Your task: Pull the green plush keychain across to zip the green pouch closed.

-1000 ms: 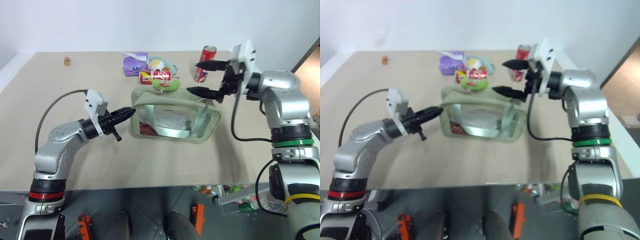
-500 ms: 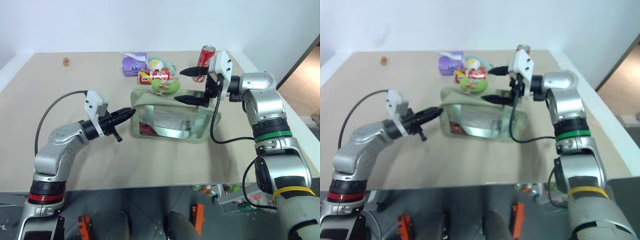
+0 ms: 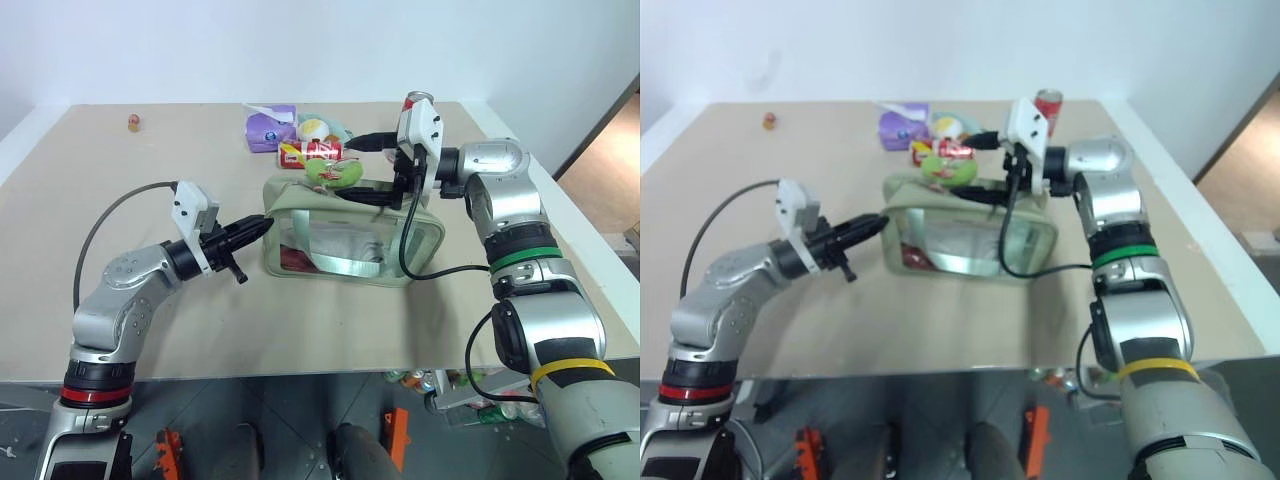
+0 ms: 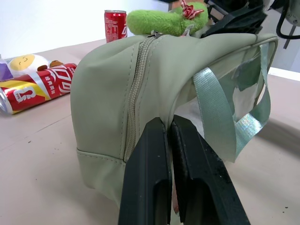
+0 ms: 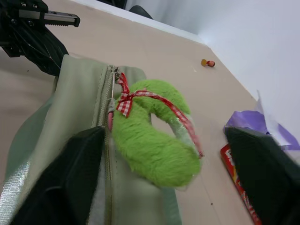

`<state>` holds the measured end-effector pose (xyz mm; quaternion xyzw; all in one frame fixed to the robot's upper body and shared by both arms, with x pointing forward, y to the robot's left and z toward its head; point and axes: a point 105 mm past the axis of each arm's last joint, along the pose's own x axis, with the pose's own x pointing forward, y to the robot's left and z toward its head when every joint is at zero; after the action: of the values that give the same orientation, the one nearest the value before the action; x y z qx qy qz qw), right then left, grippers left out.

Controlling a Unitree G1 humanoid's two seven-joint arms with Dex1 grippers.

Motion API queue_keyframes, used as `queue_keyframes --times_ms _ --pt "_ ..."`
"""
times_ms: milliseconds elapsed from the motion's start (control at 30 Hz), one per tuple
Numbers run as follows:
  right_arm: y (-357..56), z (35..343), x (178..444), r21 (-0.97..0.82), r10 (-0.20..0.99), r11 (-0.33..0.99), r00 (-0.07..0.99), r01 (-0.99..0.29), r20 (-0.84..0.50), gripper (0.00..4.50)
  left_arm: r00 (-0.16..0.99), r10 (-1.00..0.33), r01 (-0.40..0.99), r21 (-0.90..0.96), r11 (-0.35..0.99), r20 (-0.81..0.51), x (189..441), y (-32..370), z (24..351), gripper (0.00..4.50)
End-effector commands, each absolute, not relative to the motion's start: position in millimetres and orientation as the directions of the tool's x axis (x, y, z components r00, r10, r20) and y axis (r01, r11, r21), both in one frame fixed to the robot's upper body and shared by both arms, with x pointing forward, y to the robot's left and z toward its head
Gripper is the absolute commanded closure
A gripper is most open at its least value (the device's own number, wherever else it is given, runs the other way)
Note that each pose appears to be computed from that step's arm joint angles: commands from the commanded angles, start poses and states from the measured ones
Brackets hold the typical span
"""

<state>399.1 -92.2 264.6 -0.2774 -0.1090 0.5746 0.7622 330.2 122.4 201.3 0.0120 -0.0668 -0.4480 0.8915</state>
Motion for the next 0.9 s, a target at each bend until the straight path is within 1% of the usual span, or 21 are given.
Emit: queue_keyframes --times_ms 33,67,133,233,267,300,467,600,700,800,900 --pt "-88 280 397 -0.592 0.941 0.167 0.307 -0.788 -0.143 1.83 0.561 -0.817 0.809 0.118 0.575 0.135 326 115 213 4.5" --pt "-89 279 398 -0.592 0.94 0.168 0.308 -0.788 -0.144 2.12 0.562 -0.816 0.808 0.118 0.577 0.135 326 115 213 4.5" --pt "-90 278 398 -0.59 0.94 0.17 0.31 -0.789 -0.144 2.91 0.563 -0.815 0.807 0.119 0.578 0.136 326 115 214 4.5" --pt "-91 281 397 -0.595 0.942 0.174 0.309 -0.785 -0.133 3.9 0.569 -0.811 0.804 0.117 0.583 0.137 326 115 214 4.5" --pt "-91 284 396 -0.598 0.944 0.177 0.307 -0.782 -0.121 4.36 0.572 -0.809 0.801 0.116 0.587 0.138 326 115 214 4.5" --pt "-91 288 395 -0.606 0.946 0.184 0.306 -0.774 -0.104 4.43 0.582 -0.799 0.794 0.106 0.598 0.149 328 116 215 4.5" --pt "-95 305 389 -0.65 0.951 0.21 0.308 -0.731 -0.039 4.43 0.621 -0.764 0.763 0.092 0.64 0.174 334 117 219 4.5" --pt "-102 325 385 -0.69 0.941 0.26 0.337 -0.676 0.024 4.43 0.654 -0.731 0.736 0.057 0.674 0.195 344 117 220 4.5" --pt "-109 334 383 -0.706 0.93 0.294 0.363 -0.644 0.056 4.43 0.671 -0.713 0.723 0.035 0.69 0.203 348 115 219 4.5" --pt "-117 336 381 -0.71 0.921 0.313 0.385 -0.631 0.063 4.43 0.68 -0.701 0.716 0.012 0.698 0.213 352 113 219 4.5" --pt "-122 326 380 -0.704 0.916 0.306 0.399 -0.641 0.035 4.43 0.671 -0.71 0.726 0.007 0.688 0.214 352 109 218 4.5"
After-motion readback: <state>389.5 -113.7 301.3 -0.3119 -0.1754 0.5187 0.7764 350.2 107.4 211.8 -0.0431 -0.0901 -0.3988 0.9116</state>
